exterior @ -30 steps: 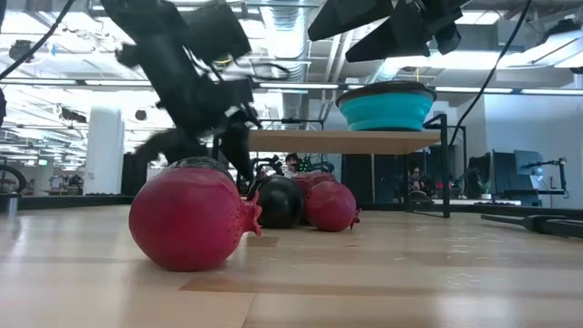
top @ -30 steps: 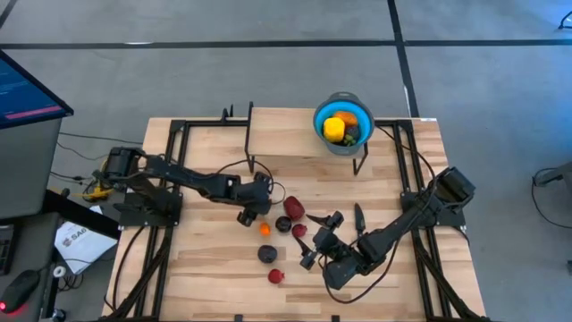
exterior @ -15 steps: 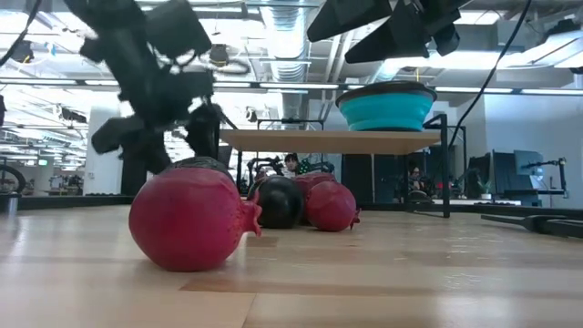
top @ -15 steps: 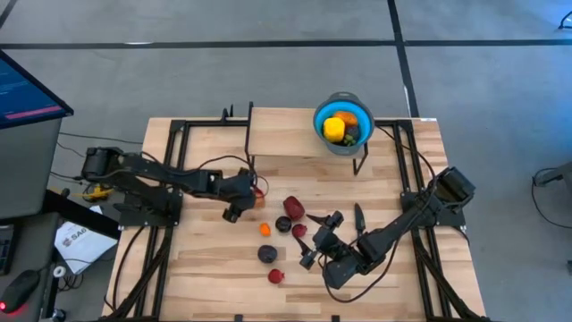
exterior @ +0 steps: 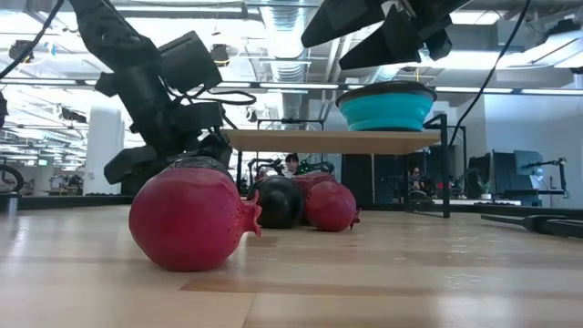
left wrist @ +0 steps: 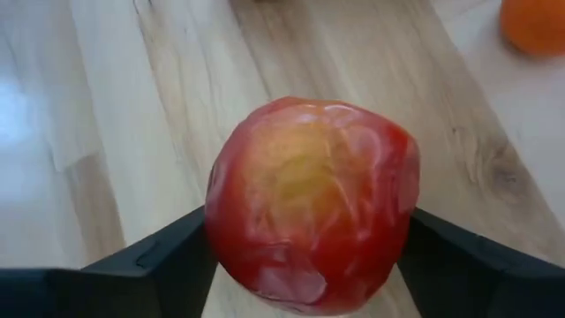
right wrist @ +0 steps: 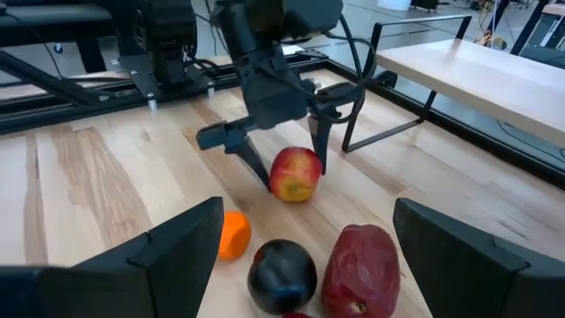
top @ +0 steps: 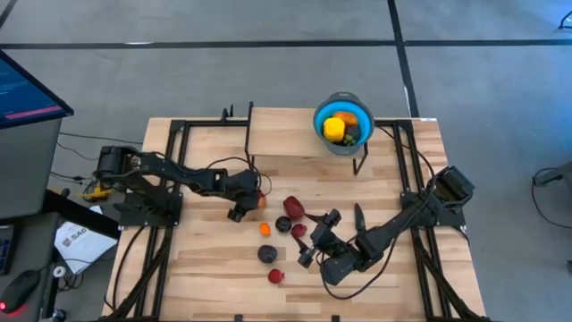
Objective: Pick & Place Fruit
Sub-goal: Put the apple into the strainer bowl
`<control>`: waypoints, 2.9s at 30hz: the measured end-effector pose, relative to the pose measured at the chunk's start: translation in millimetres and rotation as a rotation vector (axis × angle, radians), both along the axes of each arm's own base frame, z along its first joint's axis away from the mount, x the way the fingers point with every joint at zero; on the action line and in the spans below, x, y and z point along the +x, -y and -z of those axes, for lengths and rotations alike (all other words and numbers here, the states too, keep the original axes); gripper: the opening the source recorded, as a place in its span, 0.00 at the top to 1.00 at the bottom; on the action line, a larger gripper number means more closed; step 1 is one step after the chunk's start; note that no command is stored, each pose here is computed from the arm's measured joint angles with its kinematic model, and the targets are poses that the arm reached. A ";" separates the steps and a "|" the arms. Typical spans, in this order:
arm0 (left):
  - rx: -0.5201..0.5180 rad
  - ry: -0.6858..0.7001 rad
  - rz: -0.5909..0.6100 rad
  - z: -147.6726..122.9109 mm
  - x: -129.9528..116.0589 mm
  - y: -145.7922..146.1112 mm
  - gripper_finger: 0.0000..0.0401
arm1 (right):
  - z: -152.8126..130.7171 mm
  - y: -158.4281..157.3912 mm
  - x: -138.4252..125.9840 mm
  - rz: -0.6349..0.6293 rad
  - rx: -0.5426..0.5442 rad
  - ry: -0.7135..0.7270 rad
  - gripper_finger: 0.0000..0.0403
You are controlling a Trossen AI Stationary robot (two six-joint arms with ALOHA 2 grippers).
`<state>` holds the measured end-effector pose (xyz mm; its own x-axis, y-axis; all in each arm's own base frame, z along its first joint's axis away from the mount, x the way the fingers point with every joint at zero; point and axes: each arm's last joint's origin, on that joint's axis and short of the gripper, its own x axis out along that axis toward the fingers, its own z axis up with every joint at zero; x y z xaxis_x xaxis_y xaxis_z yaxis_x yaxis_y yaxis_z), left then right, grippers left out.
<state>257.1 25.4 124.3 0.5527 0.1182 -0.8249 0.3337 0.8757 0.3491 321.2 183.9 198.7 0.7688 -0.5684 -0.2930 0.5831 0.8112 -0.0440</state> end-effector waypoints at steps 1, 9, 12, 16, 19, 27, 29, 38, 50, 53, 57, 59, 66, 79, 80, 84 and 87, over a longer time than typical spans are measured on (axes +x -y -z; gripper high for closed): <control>-0.009 0.002 0.002 0.1 0.1 0.3 0.28 | -0.1 0.0 0.0 0.000 0.000 0.000 0.19; -0.176 0.127 -0.028 -20.6 -0.2 8.9 0.41 | 0.7 -1.1 0.3 -0.039 0.012 -0.027 0.19; -0.283 0.201 -0.008 -34.1 -0.1 17.5 0.37 | 1.5 -1.9 0.7 -0.073 0.032 -0.046 0.19; -0.521 0.280 0.057 -49.6 2.4 31.6 0.35 | -0.2 2.4 9.7 -0.191 0.048 -0.095 0.19; -0.653 0.286 0.084 -54.3 3.4 40.0 0.37 | -6.6 8.1 21.9 -0.362 -0.030 -0.133 0.19; -0.724 0.285 0.087 -56.9 4.4 51.7 0.35 | -17.3 26.3 40.8 -0.590 -0.397 -0.260 0.19; -0.734 0.301 0.084 -58.4 5.4 51.6 0.34 | -14.9 30.1 53.3 -0.606 -0.426 -0.275 0.19; -0.746 0.324 0.081 -60.3 6.7 50.8 0.35 | 5.4 25.2 98.2 -0.543 -0.680 -0.560 0.20; -0.749 0.345 0.094 -62.4 7.8 50.7 0.33 | -2.1 24.0 106.5 -0.524 -0.624 -0.606 0.42; -0.745 0.363 0.097 -63.7 8.6 49.3 0.30 | -1.9 19.7 104.4 -0.506 -0.584 -0.582 0.42; -0.716 0.404 0.101 -66.5 9.6 41.9 0.22 | 2.2 15.4 97.4 -0.438 -0.420 -0.547 0.42; -0.697 0.432 0.091 -68.6 10.3 36.8 0.18 | 5.6 10.4 88.5 -0.416 -0.333 -0.563 0.40; -0.642 0.449 0.038 -67.7 10.8 31.2 0.11 | -21.1 -11.4 39.1 -0.339 -0.141 -0.595 0.40; -0.646 0.475 0.111 -71.6 11.7 51.4 0.17 | -153.4 125.5 -47.6 0.326 0.078 -0.287 0.39; -0.648 0.480 0.118 -72.2 11.8 53.0 0.18 | -160.9 145.0 -51.9 0.371 0.127 -0.269 0.39; -0.653 0.491 0.141 -73.8 11.9 58.0 0.19 | -179.5 223.8 -68.1 0.499 0.280 -0.254 0.39; -0.655 0.492 0.148 -74.0 11.9 59.6 0.20 | -182.8 272.2 -76.9 0.523 0.377 -0.251 0.39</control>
